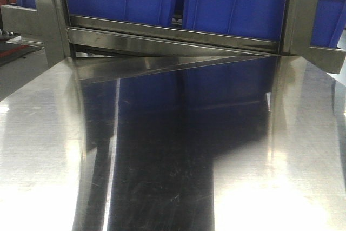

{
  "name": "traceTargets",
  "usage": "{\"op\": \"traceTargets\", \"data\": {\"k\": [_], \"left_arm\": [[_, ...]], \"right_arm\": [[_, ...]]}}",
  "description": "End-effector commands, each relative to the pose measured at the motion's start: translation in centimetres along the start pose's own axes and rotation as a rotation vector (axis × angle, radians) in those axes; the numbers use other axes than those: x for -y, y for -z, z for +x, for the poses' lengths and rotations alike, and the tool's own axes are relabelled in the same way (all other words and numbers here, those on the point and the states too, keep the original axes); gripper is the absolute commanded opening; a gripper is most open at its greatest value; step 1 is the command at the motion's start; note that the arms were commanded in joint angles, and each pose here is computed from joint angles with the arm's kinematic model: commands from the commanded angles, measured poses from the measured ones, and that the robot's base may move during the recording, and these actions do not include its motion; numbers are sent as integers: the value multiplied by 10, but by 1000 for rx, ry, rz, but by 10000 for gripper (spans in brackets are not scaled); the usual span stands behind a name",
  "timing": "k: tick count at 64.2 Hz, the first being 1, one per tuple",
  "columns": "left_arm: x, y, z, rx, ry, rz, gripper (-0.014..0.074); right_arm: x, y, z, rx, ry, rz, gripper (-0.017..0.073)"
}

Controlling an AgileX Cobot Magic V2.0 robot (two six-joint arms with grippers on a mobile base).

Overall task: Place yellow foam block on left shelf second layer
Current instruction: 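Lift the yellow foam cube off the table with the right gripper, then drive the base away from the table holding the cube in the right gripper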

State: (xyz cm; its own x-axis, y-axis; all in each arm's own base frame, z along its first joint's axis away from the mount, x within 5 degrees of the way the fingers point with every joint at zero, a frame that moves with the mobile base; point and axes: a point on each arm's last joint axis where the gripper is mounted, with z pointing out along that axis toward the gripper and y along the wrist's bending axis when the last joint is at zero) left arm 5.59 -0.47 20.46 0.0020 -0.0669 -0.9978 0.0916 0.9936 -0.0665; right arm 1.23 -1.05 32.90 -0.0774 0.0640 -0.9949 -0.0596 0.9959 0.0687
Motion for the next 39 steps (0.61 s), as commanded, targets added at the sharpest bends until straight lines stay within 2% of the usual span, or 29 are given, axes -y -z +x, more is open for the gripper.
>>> {"op": "traceTargets", "data": {"k": [1,39], "left_arm": [[1,-1,1,53,11,17,136],[1,-1,1,53,11,17,136]], "right_arm": [[-1,1,-14,91,25,0,316],[-1,1,-14,89,25,0,316]]}}
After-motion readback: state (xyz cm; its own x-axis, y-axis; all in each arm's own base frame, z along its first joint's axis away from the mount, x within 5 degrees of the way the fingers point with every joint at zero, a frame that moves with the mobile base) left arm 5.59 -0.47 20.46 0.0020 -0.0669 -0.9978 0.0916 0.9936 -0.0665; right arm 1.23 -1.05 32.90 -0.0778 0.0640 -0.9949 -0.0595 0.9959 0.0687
